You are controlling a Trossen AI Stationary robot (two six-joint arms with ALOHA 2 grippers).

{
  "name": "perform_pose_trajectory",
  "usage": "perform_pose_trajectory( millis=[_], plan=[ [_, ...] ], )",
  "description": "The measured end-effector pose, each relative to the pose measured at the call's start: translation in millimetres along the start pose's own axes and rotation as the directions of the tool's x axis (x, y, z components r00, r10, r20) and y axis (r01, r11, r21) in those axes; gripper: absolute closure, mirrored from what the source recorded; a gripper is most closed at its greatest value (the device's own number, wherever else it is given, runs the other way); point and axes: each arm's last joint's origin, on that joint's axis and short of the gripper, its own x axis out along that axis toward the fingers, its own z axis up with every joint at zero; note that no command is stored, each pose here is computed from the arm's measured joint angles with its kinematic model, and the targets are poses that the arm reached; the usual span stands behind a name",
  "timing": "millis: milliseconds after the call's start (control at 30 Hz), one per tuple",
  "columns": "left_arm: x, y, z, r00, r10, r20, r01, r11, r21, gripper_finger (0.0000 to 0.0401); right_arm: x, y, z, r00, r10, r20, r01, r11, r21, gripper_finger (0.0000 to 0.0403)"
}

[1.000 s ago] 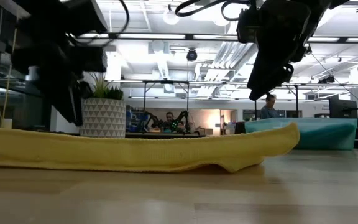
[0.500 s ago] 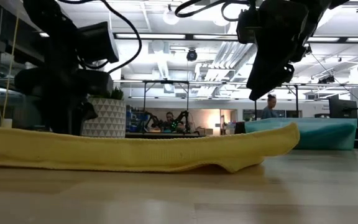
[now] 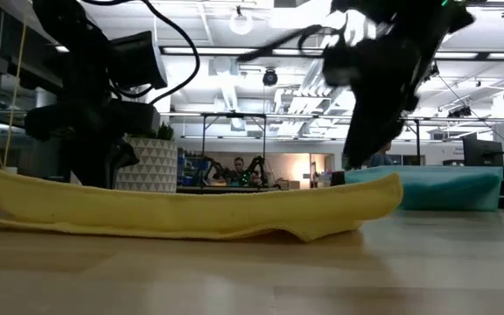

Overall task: Fold microfiber towels
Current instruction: Fold the yellow microfiber cloth

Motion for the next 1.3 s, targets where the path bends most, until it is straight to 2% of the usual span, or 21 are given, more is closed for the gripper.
perform_pose_trajectory(
  millis=[100, 233, 333, 467, 767, 933, 1167, 1233, 1300],
  plan=[
    [0.0, -0.1, 0.1, 1.000, -0.001, 0.001, 0.001, 1.000, 0.001, 0.0392, 18.1, -2.1, 5.6, 1.000, 0.008, 0.020, -0.007, 0.998, -0.068, 0.0174],
    [0.3, -0.2, -0.1, 1.000, -0.004, -0.001, 0.004, 1.000, 0.000, 0.0380, 40.2, -6.6, 11.7, 0.999, 0.029, 0.036, -0.027, 0.997, -0.077, 0.0174],
    [0.3, -0.2, -0.2, 1.000, -0.004, -0.002, 0.004, 1.000, -0.007, 0.0384, 52.2, -12.8, 9.1, 1.000, -0.002, -0.004, 0.002, 0.998, -0.070, 0.0174],
    [0.5, -0.3, -0.3, 1.000, -0.005, -0.003, 0.005, 0.998, -0.059, 0.0397, 56.6, -15.8, 6.3, 0.999, -0.015, -0.039, 0.012, 0.997, -0.077, 0.0174],
    [1.6, -7.4, -0.5, 1.000, -0.001, 0.000, 0.001, 0.992, -0.126, 0.0394, 59.4, -15.9, 4.6, 0.998, -0.005, -0.059, -0.005, 0.985, -0.171, 0.0182],
    [2.6, -14.3, -1.1, 1.000, -0.002, -0.001, 0.002, 0.986, -0.165, 0.0394, 66.3, -16.5, 1.9, 0.997, -0.029, -0.077, 0.014, 0.984, -0.179, 0.0235],
    [3.3, -19.2, 0.2, 1.000, -0.004, 0.020, 0.010, 0.963, -0.270, 0.0394, 61.1, -21.9, 1.3, 0.993, -0.066, -0.102, 0.041, 0.972, -0.231, 0.0356],
    [2.9, -19.7, 2.3, 0.999, -0.010, 0.034, 0.018, 0.966, -0.259, 0.0394, 57.5, -27.6, 2.0, 0.990, -0.076, -0.121, 0.047, 0.972, -0.229, 0.0389],
    [1.1, -19.1, 5.5, 0.999, 0.012, 0.041, -0.002, 0.974, -0.227, 0.0394, 54.8, -32.9, 3.9, 0.988, -0.082, -0.129, 0.052, 0.974, -0.220, 0.0391]
  ],
)
